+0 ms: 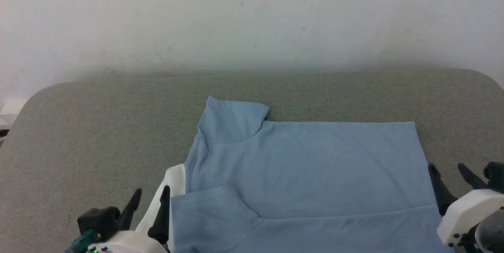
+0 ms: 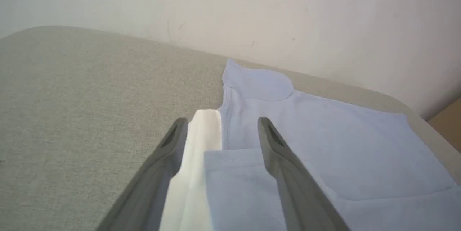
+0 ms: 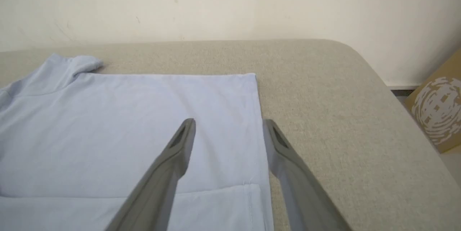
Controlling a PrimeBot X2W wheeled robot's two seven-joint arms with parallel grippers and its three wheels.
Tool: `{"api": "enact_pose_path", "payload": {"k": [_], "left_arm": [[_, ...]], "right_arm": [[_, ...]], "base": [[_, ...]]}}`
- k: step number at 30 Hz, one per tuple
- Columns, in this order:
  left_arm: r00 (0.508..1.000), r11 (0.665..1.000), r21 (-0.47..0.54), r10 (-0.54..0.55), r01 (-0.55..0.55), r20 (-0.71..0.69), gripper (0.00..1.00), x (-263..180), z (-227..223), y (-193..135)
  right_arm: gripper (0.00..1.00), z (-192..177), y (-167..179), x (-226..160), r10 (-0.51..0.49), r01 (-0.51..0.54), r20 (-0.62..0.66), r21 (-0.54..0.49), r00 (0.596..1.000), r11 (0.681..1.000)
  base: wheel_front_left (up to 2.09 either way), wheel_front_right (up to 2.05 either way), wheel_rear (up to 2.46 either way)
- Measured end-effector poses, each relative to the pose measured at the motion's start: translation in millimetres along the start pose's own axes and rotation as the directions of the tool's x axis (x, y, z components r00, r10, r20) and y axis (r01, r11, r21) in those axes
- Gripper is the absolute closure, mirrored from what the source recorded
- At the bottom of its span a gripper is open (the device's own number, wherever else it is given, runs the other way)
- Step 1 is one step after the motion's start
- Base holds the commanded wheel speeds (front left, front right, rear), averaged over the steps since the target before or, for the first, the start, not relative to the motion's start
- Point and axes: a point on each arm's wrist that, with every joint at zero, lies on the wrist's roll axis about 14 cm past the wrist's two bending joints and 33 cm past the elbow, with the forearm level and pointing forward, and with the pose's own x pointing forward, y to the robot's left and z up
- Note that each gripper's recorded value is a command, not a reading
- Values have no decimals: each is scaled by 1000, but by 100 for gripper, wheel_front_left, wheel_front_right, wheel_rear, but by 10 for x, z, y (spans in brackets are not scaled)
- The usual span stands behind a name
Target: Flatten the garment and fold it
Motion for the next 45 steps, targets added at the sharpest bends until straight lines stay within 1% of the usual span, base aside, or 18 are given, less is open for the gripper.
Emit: {"api": "enact_pose_path", "payload": {"k": [2, 4, 7, 10, 13, 17, 19, 21, 23, 25, 28, 31, 34, 36, 39, 42, 45], "left_arm": [[997, 1000, 25, -7, 5, 71, 0, 72, 168, -7], [992, 999, 39, -9, 4, 128, 0, 134, 312, -12], [981, 998, 61, -18, 6, 192, 0, 216, 486, -37], [963, 997, 75, -43, 24, 264, 0, 282, 682, -114], [960, 989, 128, -106, 75, 259, 0, 358, 655, -212], [961, 970, 196, -181, 140, 208, 0, 531, 536, -299], [964, 953, 245, -221, 181, 149, 0, 671, 475, -342], [966, 926, 300, -255, 231, 42, 0, 833, 369, -367], [963, 906, 334, -270, 260, -16, 0, 1031, 392, -384], [953, 870, 389, -285, 301, -102, 0, 1242, 397, -402], [931, 820, 444, -289, 362, -224, 0, 1567, 405, -431], [911, 798, 466, -243, 383, -333, 0, 1909, 418, -403], [878, 799, 454, -181, 393, -442, 0, 2198, 372, -358], [848, 811, 435, -135, 391, -512, 0, 2362, 325, -308], [765, 839, 391, -47, 379, -642, 0, 2509, 146, -173], [692, 871, 322, -27, 370, -722, 0, 2627, 1, -169], [615, 883, 287, -2, 371, -789, 0, 2682, -217, -173]], "right_arm": [[0, 222, 82, -5, 28, -26, 104, -24, 994, 999], [0, 358, 139, -25, 46, -41, 183, -34, 982, 999], [0, 468, 202, -54, 65, -55, 271, -42, 960, 998], [0, 517, 278, -71, 76, -72, 333, -26, 940, 997], [0, 528, 332, -65, 77, -82, 372, -4, 925, 997], [0, 452, 351, -9, 76, -83, 366, 3, 927, 997], [0, 461, 332, 28, 66, -75, 374, 8, 925, 997], [0, 463, 309, 64, 57, -65, 376, 9, 925, 998], [0, 441, 295, 103, 52, -54, 368, -3, 928, 999], [0, 419, 279, 148, 45, -44, 360, -11, 932, 999], [0, 415, 238, 214, 29, -27, 361, -11, 932, 1000], [0, 405, 233, 292, 18, -19, 361, -2, 932, 1000], [0, 376, 228, 356, 9, -12, 359, 6, 933, 1000], [0, 375, 184, 381, -10, 5, 372, 13, 928, 1000], [0, 322, 130, 405, -31, 26, 367, 17, 930, 1000], [0, 202, 55, 420, -59, 55, 337, 22, 940, 998], [0, 75, -40, 433, -90, 88, 302, 22, 949, 996]], "base": [[0, 0, 0], [0, 0, 0], [0, 0, 0], [0, 0, 0], [0, 0, 0], [0, 0, 0], [0, 0, 0], [0, 0, 0], [0, 0, 0], [0, 0, 0], [0, 0, 0], [0, 0, 0], [0, 0, 0], [0, 0, 0], [0, 0, 0], [0, 0, 0], [0, 0, 0]]}}
